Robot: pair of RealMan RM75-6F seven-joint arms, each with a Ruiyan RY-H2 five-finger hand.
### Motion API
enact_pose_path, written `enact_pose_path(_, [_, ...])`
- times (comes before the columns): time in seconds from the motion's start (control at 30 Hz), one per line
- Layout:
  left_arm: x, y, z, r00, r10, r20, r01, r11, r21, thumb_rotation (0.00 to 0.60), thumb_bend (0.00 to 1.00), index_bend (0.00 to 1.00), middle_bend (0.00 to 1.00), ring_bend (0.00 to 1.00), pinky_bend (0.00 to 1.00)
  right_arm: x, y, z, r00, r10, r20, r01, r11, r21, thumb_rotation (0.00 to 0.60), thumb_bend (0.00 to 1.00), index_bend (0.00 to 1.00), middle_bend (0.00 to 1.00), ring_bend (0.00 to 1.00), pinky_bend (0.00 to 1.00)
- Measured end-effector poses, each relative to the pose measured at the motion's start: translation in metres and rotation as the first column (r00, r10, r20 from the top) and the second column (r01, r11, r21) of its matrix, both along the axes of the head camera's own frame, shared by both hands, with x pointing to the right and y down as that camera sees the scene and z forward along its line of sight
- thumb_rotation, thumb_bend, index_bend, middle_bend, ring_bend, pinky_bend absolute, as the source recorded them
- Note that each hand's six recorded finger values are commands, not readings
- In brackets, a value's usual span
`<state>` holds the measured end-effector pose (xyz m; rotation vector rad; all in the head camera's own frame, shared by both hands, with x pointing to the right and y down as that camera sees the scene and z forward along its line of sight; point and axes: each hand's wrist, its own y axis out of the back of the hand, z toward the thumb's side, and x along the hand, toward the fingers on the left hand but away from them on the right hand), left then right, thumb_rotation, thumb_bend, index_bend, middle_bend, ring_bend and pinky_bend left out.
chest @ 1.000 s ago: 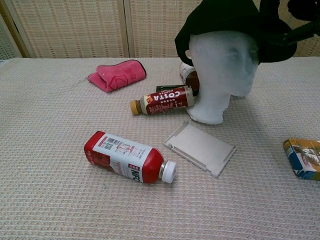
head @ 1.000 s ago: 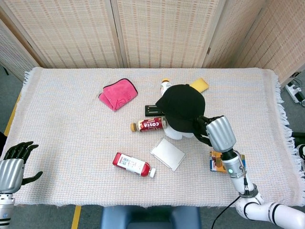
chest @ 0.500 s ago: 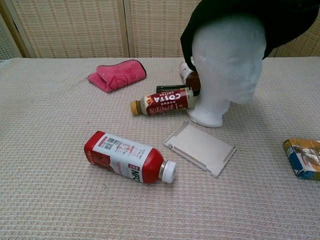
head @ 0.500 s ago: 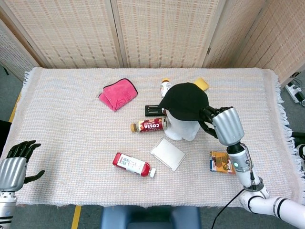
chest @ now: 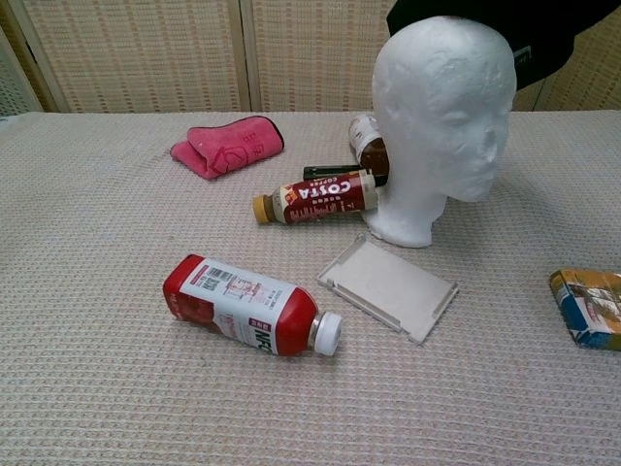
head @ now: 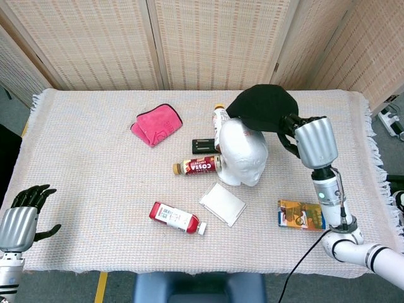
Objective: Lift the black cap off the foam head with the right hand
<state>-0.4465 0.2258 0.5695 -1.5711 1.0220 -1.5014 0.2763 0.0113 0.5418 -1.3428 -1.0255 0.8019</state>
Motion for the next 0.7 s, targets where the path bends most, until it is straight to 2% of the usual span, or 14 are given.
enact_pose_path(0.17, [0.001,0.001,0.002,1.000,0.002,-0.001,-0.002,1.000,-0.007,0.600,0.15,0.25,0.20,0.15,0.19,0.033,0.000,0.001,0.997,0.049,-0.051,-0.050,0.998,-0.026,0.600,0.53,0.82,0.67,0.94,1.00])
enact_pose_path(0.4, [0.006,-0.001,0.001,1.000,0.013,-0.010,-0.013,1.000,0.002,0.600,0.15,0.25,0.20,0.15,0.19,0.085,0.019,0.017,0.987,0.104,-0.121,-0.121,0.983,-0.136,0.600,0.53,0.82,0.67,0.94,1.00])
enact_pose_path(0.7, [0.010,0.000,0.000,1.000,0.019,-0.011,-0.019,1.000,0.002,0.600,0.15,0.25,0.20,0.15,0.18,0.103,0.043,0.057,0.984,0.098,-0.151,-0.137,0.950,-0.279,0.600,0.53,0.83,0.67,0.94,1.00])
